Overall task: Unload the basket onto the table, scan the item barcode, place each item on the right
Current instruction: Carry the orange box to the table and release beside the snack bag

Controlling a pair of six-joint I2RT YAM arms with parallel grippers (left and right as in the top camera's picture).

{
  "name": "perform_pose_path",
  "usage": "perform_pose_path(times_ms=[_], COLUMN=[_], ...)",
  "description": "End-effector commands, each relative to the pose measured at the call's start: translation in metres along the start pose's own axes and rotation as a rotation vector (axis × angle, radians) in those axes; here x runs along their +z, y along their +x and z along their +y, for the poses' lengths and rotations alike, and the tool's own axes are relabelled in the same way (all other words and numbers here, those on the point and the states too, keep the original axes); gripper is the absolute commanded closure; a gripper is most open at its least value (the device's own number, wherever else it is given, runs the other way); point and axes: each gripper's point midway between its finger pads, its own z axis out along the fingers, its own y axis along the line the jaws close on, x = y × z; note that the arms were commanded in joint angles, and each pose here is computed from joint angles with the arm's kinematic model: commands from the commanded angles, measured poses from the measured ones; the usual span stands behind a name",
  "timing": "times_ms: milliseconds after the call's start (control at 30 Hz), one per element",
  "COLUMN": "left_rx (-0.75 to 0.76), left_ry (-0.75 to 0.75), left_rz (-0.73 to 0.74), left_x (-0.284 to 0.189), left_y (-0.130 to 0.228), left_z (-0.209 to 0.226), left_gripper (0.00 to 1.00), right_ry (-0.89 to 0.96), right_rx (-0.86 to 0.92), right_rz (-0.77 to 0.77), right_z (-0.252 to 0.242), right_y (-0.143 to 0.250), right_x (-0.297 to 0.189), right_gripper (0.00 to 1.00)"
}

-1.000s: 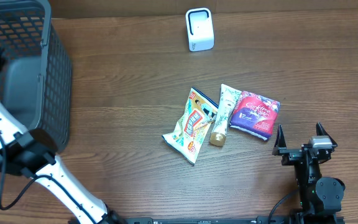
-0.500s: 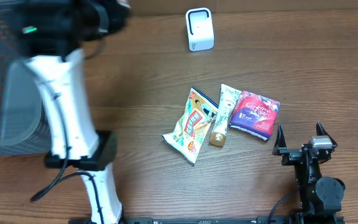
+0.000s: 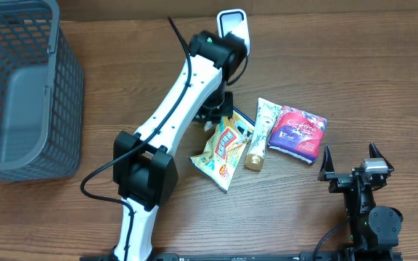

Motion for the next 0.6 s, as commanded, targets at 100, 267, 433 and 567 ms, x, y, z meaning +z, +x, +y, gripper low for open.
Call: perform_pose_path(times_ms=[100,267,433,567], left_rx=[-0.029,0.029,0.022,-0.034], left_ry=[-0.098,-0.043,0.182,0.265], left_rz=[0.103,0.114,-0.156,-0.325], left_x=[0.046,0.035,-0.071,-0.128], left_y=[0.02,0.019,-0.019,-0.024], left_z=[0.015,0.012,0.019,0.049], left_gripper=[0.71,0.72,0.0,0.0], right_ry=[-0.001,-0.001,-0.001,-0.001], right_rx=[0.0,-0.001,-0.001,-0.001], right_rz=[-0.003,-0.003,-0.003,-0.003], right_z=[0.0,0.0,0.0,0.0], right_y=[0.002,0.002,0.002,0.002], right_x=[0.0,0.0,0.0,0.0], right_gripper=[0.0,0.0,0.0,0.0])
